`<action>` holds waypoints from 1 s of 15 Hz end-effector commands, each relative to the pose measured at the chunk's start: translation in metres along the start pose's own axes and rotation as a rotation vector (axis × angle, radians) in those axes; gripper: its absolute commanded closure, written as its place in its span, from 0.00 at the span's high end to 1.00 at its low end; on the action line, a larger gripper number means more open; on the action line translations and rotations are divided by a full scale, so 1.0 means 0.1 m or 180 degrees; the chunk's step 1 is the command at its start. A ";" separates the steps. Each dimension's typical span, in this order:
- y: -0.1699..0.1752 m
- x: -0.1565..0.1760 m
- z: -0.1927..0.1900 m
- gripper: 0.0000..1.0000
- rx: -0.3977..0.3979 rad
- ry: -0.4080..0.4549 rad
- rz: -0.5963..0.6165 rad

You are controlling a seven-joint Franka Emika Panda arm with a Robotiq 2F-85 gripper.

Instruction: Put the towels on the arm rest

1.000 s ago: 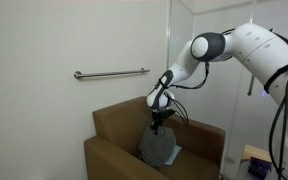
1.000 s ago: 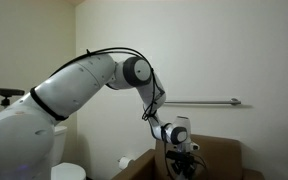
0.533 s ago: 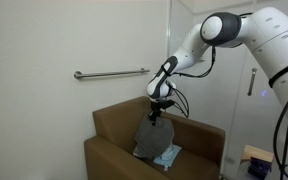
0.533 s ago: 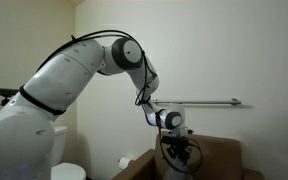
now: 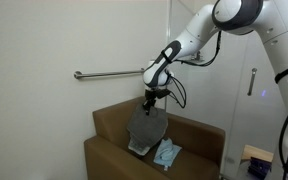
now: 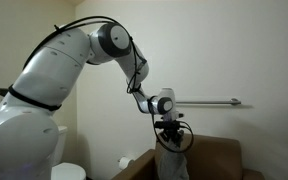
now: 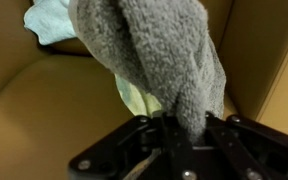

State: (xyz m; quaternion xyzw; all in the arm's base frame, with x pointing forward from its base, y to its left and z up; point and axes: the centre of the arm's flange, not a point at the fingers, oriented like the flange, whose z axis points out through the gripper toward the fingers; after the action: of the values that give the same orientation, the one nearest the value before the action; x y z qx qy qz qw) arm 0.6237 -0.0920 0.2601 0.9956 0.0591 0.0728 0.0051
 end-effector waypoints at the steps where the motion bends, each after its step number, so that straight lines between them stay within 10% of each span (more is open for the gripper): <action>1: -0.35 -0.07 -0.47 0.06 -0.0137 0.0060 -0.0025; 15: -2.02 -0.07 -1.22 0.06 -0.0188 0.0153 -0.0836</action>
State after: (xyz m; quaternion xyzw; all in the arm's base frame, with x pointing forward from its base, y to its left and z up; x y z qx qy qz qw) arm 0.5866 0.0922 0.3733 0.9818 0.1523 0.1089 0.0315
